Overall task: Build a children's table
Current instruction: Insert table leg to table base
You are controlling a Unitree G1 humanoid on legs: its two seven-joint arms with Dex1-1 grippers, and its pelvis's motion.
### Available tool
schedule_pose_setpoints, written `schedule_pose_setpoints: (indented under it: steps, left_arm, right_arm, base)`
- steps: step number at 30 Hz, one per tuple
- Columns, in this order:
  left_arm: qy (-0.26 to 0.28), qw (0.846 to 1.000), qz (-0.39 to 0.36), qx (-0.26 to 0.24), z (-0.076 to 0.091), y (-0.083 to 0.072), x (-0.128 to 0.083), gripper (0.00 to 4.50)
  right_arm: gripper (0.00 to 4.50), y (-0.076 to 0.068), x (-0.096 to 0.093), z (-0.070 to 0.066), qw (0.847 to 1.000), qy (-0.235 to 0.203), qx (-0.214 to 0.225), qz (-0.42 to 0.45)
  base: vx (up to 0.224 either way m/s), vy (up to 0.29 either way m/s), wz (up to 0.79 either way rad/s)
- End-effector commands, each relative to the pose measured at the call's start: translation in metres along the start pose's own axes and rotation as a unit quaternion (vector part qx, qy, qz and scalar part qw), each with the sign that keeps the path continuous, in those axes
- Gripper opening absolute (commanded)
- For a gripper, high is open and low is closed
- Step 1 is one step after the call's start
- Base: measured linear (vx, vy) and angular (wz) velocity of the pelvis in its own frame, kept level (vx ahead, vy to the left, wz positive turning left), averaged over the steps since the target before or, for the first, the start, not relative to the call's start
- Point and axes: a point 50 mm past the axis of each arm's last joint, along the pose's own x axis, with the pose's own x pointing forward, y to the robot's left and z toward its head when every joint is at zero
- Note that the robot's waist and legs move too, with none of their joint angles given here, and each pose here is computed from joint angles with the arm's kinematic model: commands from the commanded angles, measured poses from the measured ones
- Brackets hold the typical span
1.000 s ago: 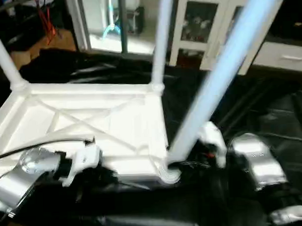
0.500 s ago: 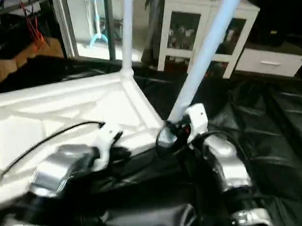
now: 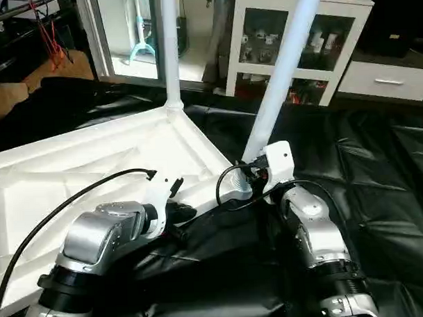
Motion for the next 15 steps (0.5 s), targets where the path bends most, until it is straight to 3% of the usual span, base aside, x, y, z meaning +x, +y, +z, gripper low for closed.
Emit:
schedule_pose_setpoints:
  steps: [1,3,5,9,15]
  left_arm:
    - [-0.071,0.993,0.024,0.087,0.022,0.005,-0.006,0.00]
    - [-0.074,0.989,0.008,0.125,0.019,0.005,-0.008,0.00]
    - [-0.051,0.971,-0.020,0.233,0.001,0.017,-0.018,0.00]
    - [-0.043,0.968,-0.027,0.244,-0.004,0.030,-0.029,0.00]
    - [-0.050,0.951,-0.072,0.297,-0.010,0.033,-0.037,0.00]
  right_arm:
    - [1.90,0.047,0.001,-0.045,0.986,0.073,0.053,0.143]
    - [1.90,0.046,0.002,-0.036,0.984,0.044,0.058,0.164]
    - [1.90,0.035,-0.003,-0.016,0.966,0.000,0.038,0.257]
    - [1.89,0.012,-0.013,-0.008,0.958,0.005,0.039,0.285]
    - [1.88,-0.005,-0.023,-0.006,0.949,0.005,0.061,0.309]
  base:
    - [0.000,0.000,0.00]
    - [0.000,0.000,0.00]
    - [0.000,0.000,0.00]
    - [0.014,-0.001,0.00]
    - [0.000,0.000,0.00]
